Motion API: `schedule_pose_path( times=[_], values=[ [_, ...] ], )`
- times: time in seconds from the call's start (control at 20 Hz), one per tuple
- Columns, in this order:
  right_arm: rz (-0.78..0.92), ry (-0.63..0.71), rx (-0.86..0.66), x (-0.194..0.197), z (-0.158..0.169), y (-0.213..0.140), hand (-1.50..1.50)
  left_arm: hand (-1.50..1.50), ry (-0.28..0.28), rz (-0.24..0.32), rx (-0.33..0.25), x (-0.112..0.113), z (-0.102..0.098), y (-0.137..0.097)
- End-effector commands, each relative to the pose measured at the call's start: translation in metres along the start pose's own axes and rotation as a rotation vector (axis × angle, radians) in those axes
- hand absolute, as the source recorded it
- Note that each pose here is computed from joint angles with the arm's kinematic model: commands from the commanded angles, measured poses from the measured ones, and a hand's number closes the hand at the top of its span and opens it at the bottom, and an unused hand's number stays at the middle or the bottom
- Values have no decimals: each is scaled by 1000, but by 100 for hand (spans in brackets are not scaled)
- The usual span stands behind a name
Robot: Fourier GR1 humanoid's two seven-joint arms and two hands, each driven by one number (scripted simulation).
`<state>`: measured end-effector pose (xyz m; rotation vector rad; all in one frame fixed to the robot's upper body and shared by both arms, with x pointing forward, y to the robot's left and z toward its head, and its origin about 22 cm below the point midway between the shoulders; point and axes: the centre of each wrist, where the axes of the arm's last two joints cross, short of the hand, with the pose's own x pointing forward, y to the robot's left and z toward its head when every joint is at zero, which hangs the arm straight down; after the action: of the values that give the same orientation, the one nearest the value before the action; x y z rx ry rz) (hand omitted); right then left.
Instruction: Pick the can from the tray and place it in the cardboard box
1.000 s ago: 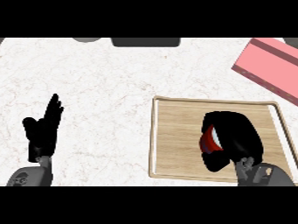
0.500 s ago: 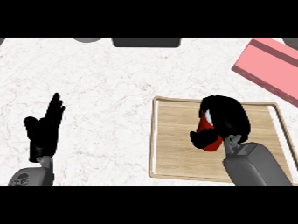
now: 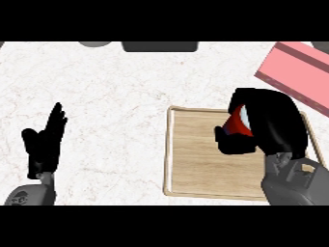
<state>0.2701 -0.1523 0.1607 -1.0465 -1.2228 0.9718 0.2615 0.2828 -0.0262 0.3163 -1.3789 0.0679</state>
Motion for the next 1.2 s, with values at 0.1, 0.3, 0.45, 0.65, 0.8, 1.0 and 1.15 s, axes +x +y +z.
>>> schedule_pose_path(
  times=[0.1,0.3,0.45,0.65,0.8,1.0,1.15],
  values=[
    [-55,20,-165,6,25,-75,150,0,7,-5,-28,-2,12,0],
    [-73,66,-223,-9,8,-107,150,0,-7,14,-12,11,-2,-3],
    [-6,99,-244,-30,3,-110,150,0,6,2,-20,-7,-7,-3],
    [-16,101,-330,-60,-28,-127,150,0,-13,8,-8,-12,-1,-5],
    [-61,130,-341,-97,-49,-140,150,0,-4,-8,-19,-6,-1,-4],
    [-102,142,-351,-113,-73,-143,150,0,-26,-7,-14,5,12,-33],
    [-128,126,-341,-131,-103,-141,150,0,-3,-10,-14,-1,2,-19]
  ],
)
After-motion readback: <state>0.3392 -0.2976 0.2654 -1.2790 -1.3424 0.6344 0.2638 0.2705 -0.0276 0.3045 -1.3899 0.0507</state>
